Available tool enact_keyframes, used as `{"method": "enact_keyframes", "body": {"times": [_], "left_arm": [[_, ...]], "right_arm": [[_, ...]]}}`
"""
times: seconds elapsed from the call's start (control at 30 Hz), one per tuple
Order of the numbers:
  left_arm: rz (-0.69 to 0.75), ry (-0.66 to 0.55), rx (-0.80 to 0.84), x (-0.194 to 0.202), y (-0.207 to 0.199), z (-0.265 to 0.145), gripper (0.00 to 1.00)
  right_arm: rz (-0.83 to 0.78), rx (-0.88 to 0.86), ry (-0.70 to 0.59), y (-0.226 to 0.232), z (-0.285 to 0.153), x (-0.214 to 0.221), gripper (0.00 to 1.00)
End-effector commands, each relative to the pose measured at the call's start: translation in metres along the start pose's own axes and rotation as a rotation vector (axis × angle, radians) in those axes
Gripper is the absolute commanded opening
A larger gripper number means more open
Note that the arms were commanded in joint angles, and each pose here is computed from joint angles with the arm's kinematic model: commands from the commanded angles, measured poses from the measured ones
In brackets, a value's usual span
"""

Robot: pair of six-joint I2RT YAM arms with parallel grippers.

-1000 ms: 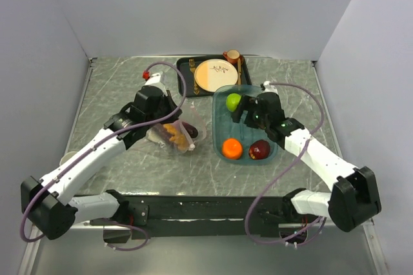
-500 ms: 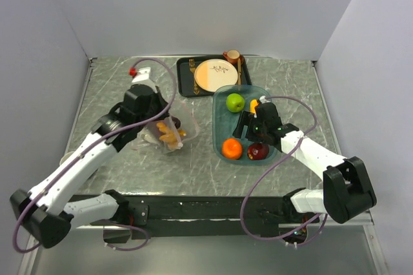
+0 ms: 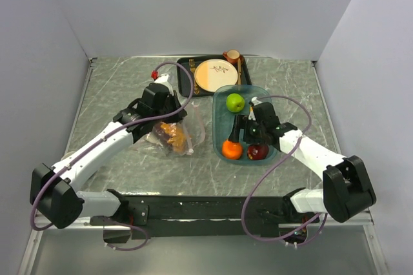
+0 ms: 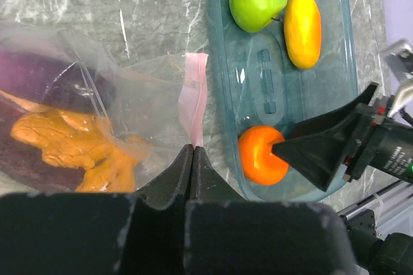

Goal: Place the food in the zip-top bag and seal the zipper
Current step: Pick up the fake fruit from the bin.

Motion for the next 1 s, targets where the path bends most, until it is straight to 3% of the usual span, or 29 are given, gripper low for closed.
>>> {"method": "enact_keyframes", "body": {"times": [0.0, 0.27, 0.43, 0.57, 0.6, 0.77, 0.97], "left_arm": [[-0.012, -0.042, 0.075, -0.014, -0.015, -0.004, 0.01], [-0.02, -0.039, 0.062, -0.006, -0.008, -0.009, 0.01], [-0.023, -0.053, 0.058, -0.006, -0.006, -0.014, 0.01], [-0.018, -0.048, 0.052, -0.006, -0.006, -0.014, 0.01], [-0.017, -0.047, 0.051, -0.006, -0.006, -0.013, 0.01], [-0.015, -0.05, 0.053, -0.007, -0.006, -0.014, 0.01], [-0.014, -0.048, 0.047, -0.005, -0.004, -0.015, 0.01]], "right_arm": [[-0.077, 0.002, 0.053, 0.009, 0.006, -0.009, 0.93], [-0.114, -0.007, 0.156, 0.011, 0.03, -0.003, 0.89], [-0.091, -0.063, 0.152, 0.017, 0.033, -0.004, 0.69], [-0.088, -0.075, 0.113, 0.021, 0.031, -0.012, 0.66], [-0.09, -0.067, 0.112, 0.021, 0.029, -0.014, 0.66], [-0.131, -0.014, 0.067, 0.022, 0.016, -0.029, 0.87], [-0.182, 0.002, 0.12, 0.018, -0.002, -0.021, 0.92]]}}
Point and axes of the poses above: each gripper's point midway between its finger pads, its own z axis out along the fingers, its own y axis along the line the jaws close on, x = y × z, the point moved 8 cm from there along -z, back along the fingers, and after that the axes turned 4 degrees about -z, right-handed, at the moved point
